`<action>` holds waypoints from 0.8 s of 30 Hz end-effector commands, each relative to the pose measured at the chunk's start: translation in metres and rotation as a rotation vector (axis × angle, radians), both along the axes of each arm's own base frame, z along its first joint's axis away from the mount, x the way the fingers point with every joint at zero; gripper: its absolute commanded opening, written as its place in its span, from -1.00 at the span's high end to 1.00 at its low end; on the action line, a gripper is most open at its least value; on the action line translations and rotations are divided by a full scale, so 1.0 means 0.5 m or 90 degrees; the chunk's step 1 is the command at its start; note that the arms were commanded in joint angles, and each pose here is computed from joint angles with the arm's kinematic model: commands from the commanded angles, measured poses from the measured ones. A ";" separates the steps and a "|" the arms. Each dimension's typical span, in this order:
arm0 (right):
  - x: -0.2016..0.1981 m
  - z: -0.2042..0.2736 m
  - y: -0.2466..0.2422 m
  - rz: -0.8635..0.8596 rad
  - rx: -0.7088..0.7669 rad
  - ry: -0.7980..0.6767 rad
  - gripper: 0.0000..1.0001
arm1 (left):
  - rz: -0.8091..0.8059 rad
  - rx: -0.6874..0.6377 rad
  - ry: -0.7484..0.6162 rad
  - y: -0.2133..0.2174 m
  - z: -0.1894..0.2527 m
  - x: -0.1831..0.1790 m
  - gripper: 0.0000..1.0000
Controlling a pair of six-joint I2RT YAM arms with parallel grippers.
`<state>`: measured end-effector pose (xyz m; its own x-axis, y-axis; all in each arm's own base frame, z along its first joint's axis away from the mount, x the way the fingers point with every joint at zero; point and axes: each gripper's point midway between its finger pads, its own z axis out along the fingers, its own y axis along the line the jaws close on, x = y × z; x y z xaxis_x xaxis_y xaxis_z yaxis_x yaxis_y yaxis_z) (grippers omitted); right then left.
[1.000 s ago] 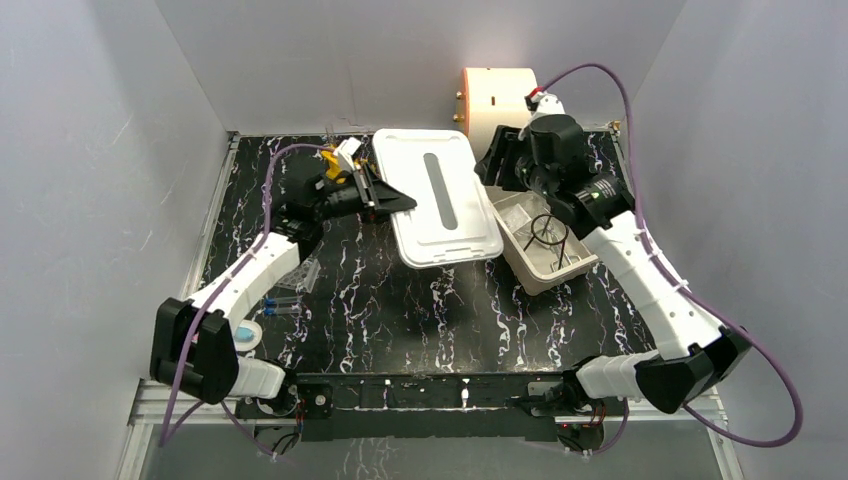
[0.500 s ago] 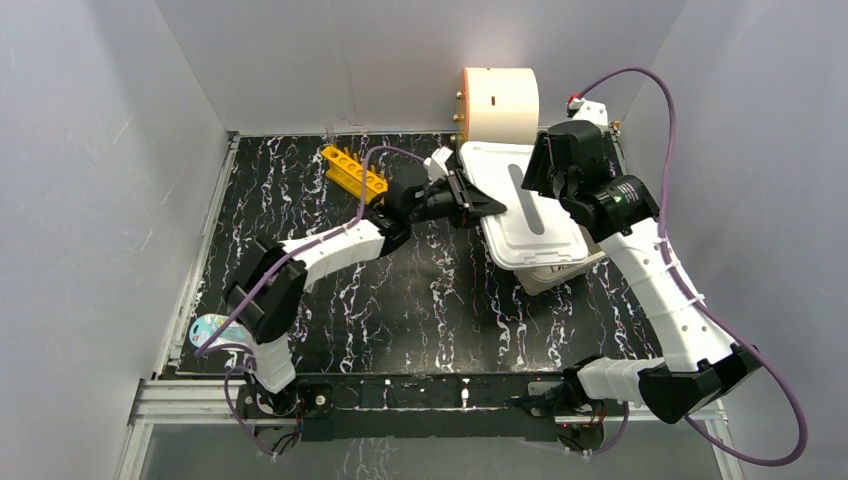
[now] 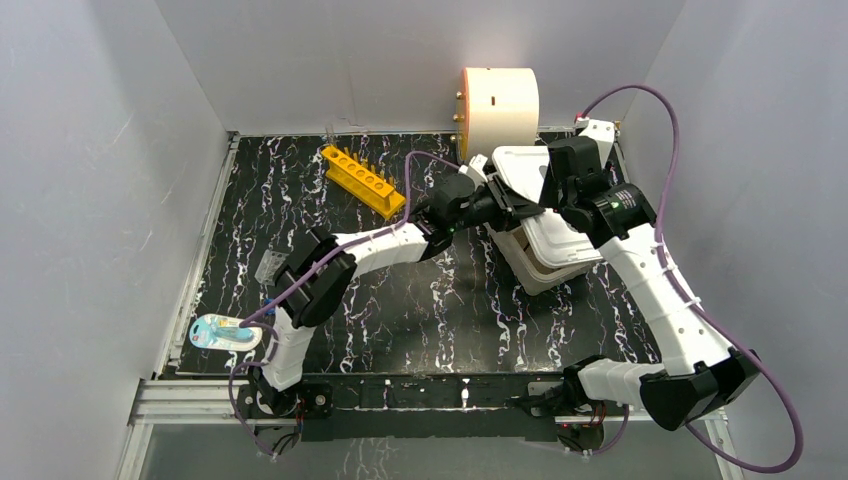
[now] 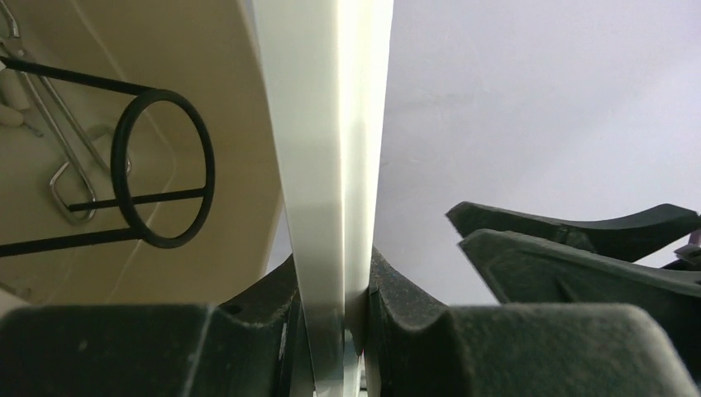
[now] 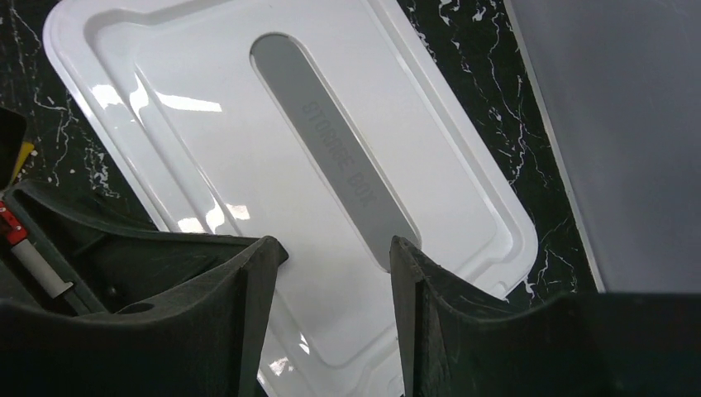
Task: Organize the chemistry lab equipment
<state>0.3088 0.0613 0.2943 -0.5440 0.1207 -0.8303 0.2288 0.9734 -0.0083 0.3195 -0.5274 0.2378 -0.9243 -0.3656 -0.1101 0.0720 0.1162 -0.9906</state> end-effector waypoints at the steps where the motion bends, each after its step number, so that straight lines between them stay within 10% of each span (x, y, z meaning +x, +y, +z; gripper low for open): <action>1: -0.004 -0.009 -0.025 -0.020 -0.003 0.003 -0.21 | 0.048 -0.030 -0.050 -0.007 0.079 0.018 0.77; 24: 0.056 -0.119 -0.035 0.056 0.057 0.073 -0.26 | 0.082 0.206 -0.007 0.072 0.019 -0.047 -0.41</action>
